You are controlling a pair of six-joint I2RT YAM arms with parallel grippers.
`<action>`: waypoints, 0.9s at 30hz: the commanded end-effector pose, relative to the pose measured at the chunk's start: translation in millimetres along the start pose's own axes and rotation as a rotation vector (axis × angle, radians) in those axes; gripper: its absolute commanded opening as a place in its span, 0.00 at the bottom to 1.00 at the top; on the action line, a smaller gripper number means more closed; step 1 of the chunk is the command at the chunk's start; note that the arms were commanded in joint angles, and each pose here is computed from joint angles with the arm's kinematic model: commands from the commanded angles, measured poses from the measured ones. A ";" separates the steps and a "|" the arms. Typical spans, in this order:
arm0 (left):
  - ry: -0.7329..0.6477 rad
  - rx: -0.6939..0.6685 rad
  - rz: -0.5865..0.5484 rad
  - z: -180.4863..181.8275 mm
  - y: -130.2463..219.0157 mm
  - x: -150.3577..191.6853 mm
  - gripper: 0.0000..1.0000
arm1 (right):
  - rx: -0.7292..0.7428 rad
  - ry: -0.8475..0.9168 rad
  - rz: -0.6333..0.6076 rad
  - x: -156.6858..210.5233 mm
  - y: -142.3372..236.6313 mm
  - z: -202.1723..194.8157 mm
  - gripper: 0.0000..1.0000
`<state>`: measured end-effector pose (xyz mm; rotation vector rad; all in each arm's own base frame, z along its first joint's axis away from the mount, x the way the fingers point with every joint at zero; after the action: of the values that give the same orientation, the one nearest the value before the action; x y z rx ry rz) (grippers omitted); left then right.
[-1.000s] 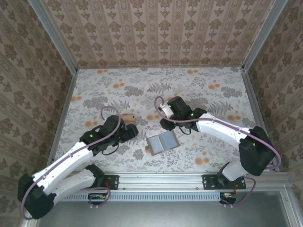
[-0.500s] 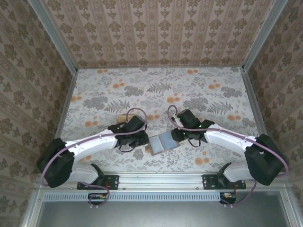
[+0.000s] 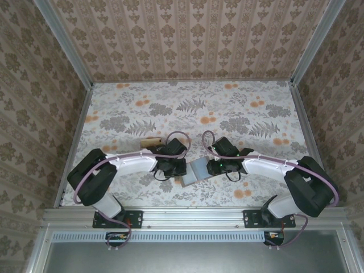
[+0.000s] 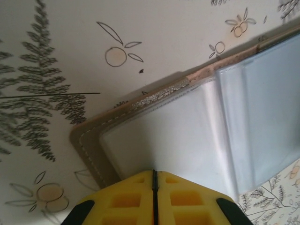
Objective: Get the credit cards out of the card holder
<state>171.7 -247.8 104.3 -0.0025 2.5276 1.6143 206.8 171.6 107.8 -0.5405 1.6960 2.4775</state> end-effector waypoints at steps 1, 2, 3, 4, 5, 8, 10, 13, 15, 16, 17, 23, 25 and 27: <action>-0.056 0.040 0.026 -12.2 -3.7 -2.3 0.09 | -0.007 -0.023 0.014 3.8 -4.8 0.0 0.24; -0.062 0.043 0.032 -14.0 -5.7 -2.8 0.09 | -0.008 -0.024 0.014 3.8 -5.1 0.4 0.24; -0.066 0.046 0.040 -15.3 -8.0 -3.3 0.08 | -0.007 -0.025 0.014 3.8 -5.4 0.3 0.24; -0.070 0.050 0.046 -16.7 -9.5 -3.9 0.08 | -0.007 -0.027 0.013 3.7 -5.4 0.2 0.24; -0.075 0.054 0.052 -18.3 -11.5 -4.6 0.07 | -0.006 -0.027 0.012 3.6 -5.3 0.2 0.24; -0.101 0.053 0.057 -24.2 -11.9 -7.6 0.04 | -0.002 -0.029 0.000 1.1 -2.7 1.1 0.24; -0.115 0.036 0.033 -26.7 -4.9 -10.5 0.04 | 0.006 -0.030 -0.018 -1.3 1.6 1.6 0.25; -0.124 0.018 -0.026 -27.5 12.5 -15.6 0.08 | 0.015 -0.033 -0.081 -7.6 15.4 2.4 0.26; -0.127 0.014 -0.069 -27.3 28.2 -19.8 0.17 | 0.032 -0.040 -0.129 -12.5 26.3 0.8 0.27; -0.128 0.009 -0.090 -26.7 36.3 -21.9 0.19 | 0.043 -0.046 -0.153 -14.8 31.2 -0.3 0.28; -0.127 -0.004 -0.114 -24.9 45.4 -25.8 0.21 | 0.053 -0.052 -0.185 -18.0 38.2 -1.8 0.29; -0.084 -0.072 -0.277 1.5 112.6 -45.0 0.71 | 0.120 -0.120 -0.388 -33.3 84.8 -20.7 0.44; -0.044 -0.106 -0.344 19.5 136.9 -50.7 0.90 | 0.161 -0.142 -0.463 -35.4 100.8 -28.5 0.55; 0.002 -0.164 -0.413 42.5 159.4 -54.3 1.00 | 0.218 -0.163 -0.550 -36.1 117.0 -37.5 0.68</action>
<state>219.0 -183.4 227.8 -0.4252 2.3188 1.4744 219.2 117.4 194.9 -0.6493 1.4533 2.0561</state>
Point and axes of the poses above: each hand's point on the last joint's axis, 136 mm out from that joint toward the fingers, its own y axis back along the fingers, its own z axis along the line the jaws close on, x = y × z, the point moved 9 cm from there along y, back along the fingers, and after that the axes turned 4 degrees about -y, right-handed, at the moved point
